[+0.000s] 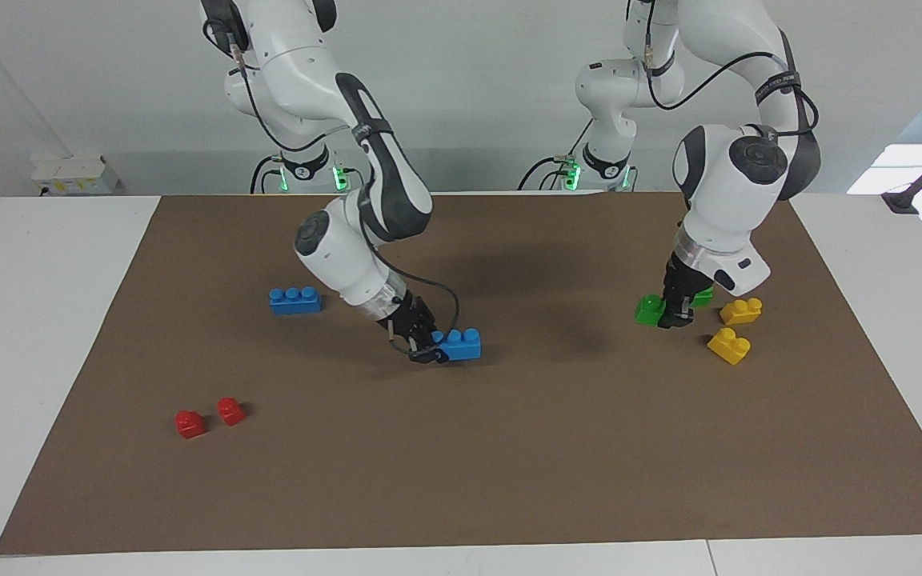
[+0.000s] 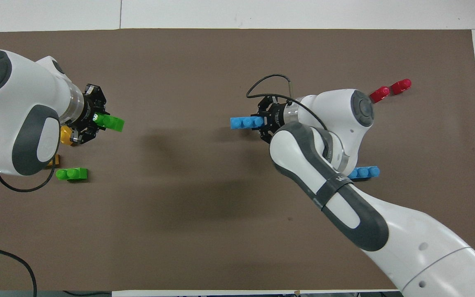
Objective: Remove green block with left arm and hold with right
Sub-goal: 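Carry the green brick toward the yellow bricks while the right gripper carries blue, then set down the green brick with the left gripper while the right gripper sets blue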
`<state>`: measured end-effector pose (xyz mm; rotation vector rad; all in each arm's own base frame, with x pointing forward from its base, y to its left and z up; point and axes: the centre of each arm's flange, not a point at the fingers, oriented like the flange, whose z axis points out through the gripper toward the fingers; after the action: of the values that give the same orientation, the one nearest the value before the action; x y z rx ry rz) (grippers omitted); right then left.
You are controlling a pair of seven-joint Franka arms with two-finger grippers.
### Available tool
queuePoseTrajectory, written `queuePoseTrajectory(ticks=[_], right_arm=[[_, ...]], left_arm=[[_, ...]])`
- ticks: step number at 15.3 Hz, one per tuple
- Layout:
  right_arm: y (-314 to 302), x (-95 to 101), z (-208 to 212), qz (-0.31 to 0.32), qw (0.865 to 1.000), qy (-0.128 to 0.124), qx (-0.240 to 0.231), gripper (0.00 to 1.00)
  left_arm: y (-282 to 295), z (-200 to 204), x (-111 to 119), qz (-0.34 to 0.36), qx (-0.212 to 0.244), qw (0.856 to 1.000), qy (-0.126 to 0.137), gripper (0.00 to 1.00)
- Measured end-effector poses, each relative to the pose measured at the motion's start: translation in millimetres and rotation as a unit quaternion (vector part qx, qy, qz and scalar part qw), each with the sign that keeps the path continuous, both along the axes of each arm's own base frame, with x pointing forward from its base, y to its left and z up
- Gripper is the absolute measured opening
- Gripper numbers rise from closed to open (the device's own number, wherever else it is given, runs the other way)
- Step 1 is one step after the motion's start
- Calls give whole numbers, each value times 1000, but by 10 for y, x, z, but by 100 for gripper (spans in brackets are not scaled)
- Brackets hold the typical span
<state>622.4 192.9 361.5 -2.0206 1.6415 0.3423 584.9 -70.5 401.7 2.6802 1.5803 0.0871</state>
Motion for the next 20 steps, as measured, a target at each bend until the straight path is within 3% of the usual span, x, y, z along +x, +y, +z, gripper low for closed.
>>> queuePoseTrajectory(ticks=[3, 7, 14, 20], right_arm=[[-733, 94, 144, 37, 999, 3, 12, 35], [-1573, 119, 79, 32, 999, 14, 23, 35], [-1971, 128, -448, 33, 999, 28, 15, 35], [-2402, -33, -730, -2, 999, 50, 10, 35]], left_arm=[[300, -304, -5, -52, 2, 999, 4, 35], [476, -536, 42, -94, 1, 996, 9, 35], [580, -881, 81, -135, -3, 991, 22, 35], [591, -895, 85, -174, -2, 984, 21, 35]])
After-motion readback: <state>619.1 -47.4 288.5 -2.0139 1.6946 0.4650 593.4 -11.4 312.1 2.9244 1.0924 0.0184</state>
